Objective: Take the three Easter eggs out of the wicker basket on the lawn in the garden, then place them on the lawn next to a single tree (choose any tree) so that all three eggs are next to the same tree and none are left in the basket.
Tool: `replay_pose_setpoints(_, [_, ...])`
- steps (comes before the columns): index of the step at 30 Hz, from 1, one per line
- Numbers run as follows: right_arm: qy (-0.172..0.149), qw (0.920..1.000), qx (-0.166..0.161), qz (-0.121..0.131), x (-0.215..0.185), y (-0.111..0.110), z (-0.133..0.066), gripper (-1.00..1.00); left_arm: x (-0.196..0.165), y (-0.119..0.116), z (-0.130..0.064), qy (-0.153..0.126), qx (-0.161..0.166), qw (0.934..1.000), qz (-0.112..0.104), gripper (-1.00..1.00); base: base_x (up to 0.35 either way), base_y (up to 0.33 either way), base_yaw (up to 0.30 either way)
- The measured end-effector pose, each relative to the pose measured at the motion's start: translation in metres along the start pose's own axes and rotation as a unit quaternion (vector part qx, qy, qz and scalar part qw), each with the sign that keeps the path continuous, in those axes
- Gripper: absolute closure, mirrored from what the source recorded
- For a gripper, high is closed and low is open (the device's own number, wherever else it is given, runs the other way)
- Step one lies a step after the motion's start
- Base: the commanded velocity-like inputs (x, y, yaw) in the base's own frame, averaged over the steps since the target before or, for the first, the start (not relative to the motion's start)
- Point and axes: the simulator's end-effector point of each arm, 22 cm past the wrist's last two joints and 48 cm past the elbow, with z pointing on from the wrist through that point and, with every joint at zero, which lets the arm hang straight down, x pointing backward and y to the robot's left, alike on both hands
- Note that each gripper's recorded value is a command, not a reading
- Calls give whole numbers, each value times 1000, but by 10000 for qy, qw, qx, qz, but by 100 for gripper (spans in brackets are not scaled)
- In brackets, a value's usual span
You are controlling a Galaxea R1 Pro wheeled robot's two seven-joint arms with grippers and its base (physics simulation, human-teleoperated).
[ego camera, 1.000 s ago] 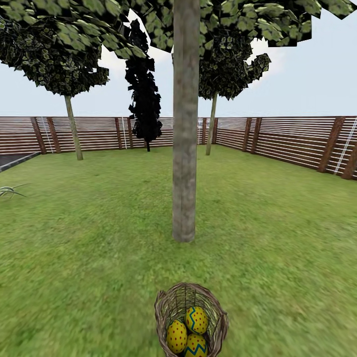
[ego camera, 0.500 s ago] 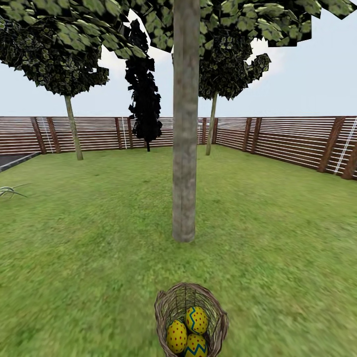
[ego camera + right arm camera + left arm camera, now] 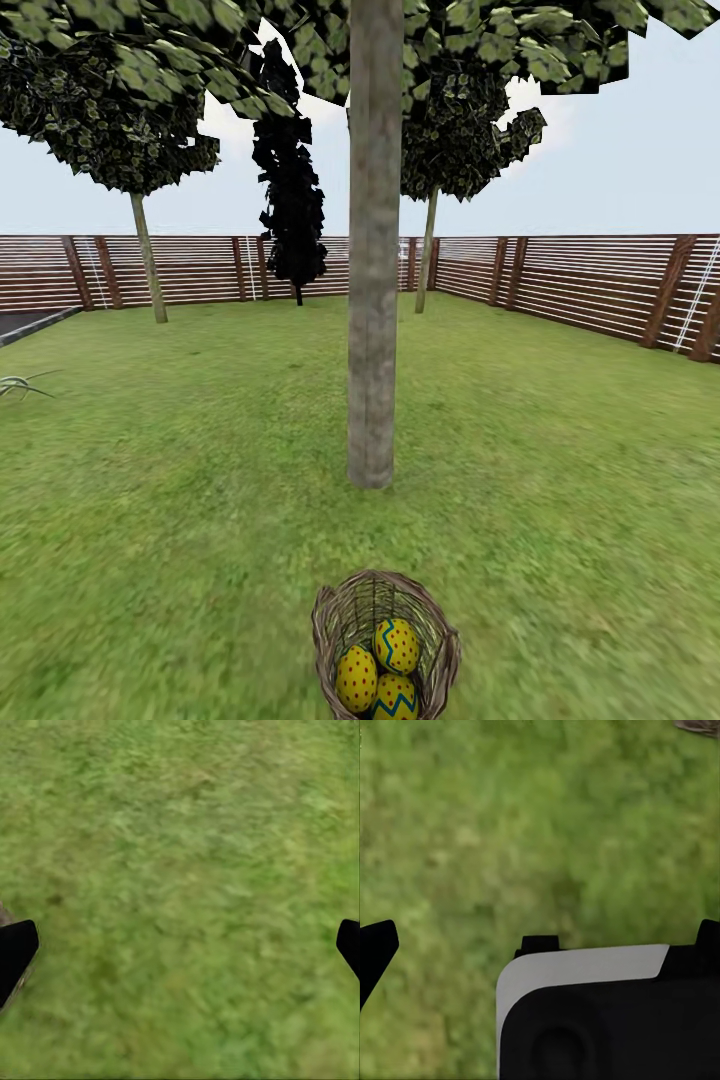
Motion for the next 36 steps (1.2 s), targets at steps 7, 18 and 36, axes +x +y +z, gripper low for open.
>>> replay_pose_setpoints(7, [476, 9987, -198, -33, -18, 21, -5, -100, -1, 0, 0, -9, -8, 10000, -6, -100, 0, 0, 0])
replay_pose_setpoints(18, [905, 9939, -612, 133, -43, 79, 16, -100, -1, 0, 0, -10, -10, 10000, 0, -100, 0, 0, 0])
replay_pose_setpoints(36, [925, 9884, -1193, -139, -215, 230, 42, -100, -2, 4, 1, -14, -22, 10000, 13, -100, 0, 0, 0])
